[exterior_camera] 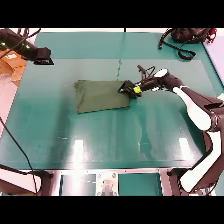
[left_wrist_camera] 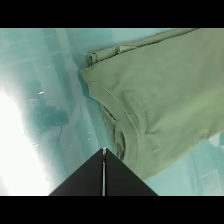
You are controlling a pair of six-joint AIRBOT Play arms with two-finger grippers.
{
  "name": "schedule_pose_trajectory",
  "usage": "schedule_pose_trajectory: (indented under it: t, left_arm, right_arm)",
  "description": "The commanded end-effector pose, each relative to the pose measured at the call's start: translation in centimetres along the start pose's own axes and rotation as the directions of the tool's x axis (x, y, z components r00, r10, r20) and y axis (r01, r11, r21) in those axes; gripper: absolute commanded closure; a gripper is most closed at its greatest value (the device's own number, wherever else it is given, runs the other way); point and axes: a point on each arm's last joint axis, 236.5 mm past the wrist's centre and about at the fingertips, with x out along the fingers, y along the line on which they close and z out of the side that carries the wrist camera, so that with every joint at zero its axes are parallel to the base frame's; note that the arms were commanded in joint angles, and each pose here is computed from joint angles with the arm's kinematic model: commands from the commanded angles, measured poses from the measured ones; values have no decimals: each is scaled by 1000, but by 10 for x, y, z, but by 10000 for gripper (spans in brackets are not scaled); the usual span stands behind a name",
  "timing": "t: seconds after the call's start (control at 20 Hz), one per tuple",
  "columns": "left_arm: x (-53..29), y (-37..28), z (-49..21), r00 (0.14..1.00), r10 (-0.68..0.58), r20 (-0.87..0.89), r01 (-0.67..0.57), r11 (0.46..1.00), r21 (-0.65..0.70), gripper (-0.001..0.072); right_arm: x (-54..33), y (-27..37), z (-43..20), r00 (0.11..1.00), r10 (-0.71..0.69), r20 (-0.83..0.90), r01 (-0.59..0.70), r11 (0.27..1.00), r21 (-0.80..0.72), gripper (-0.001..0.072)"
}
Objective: Fold the shirts.
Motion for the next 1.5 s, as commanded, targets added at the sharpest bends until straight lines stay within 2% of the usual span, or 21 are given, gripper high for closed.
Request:
schedule_pose_trajectory:
  t: [0.0,0.05,0.1,0.3,0.45,0.65,0.85,1.0,1.15,1.25,1.45]
  left_arm:
    - [1,1,3,1000,3,15,-3,999,-39,685]
    - [1,1,4,1000,4,16,-4,999,-39,685]
    - [1,1,4,1000,4,16,-3,999,-39,685]
    - [1,1,1,1000,1,5,-1,999,-39,685]
    - [1,0,-2,1000,-2,-8,2,999,-39,685]
    - [1,-1,-3,1000,-4,-12,4,999,-39,685]
    - [1,-2,-7,1000,-9,-29,8,999,-39,685]
    - [1,-2,-7,1000,-9,-28,8,999,-38,685]
    - [1,-2,-7,1000,-9,-28,8,999,-37,685]
    - [1,-2,-7,1000,-9,-28,8,999,-31,685]
    - [1,-2,-6,1000,-11,-27,10,999,-31,685]
  right_arm:
    - [26,29,3,997,41,60,-40,999,-27,481]
    - [25,37,5,996,56,64,-54,998,-33,675]
    - [22,45,8,995,67,69,-64,997,-47,690]
    - [-39,80,53,976,128,179,-114,990,-84,691]
    - [-146,90,93,921,137,366,-97,987,-125,692]
    - [-305,39,95,816,-68,574,84,996,-1,691]
    - [-438,-23,44,691,-276,668,155,959,236,691]
    - [-517,-74,-17,566,-494,660,201,859,471,691]
    - [-576,-121,-95,453,-695,558,196,689,698,692]
    - [-591,-147,-148,437,-790,431,199,552,810,691]
    - [-569,-192,-239,508,-852,126,242,281,929,691]
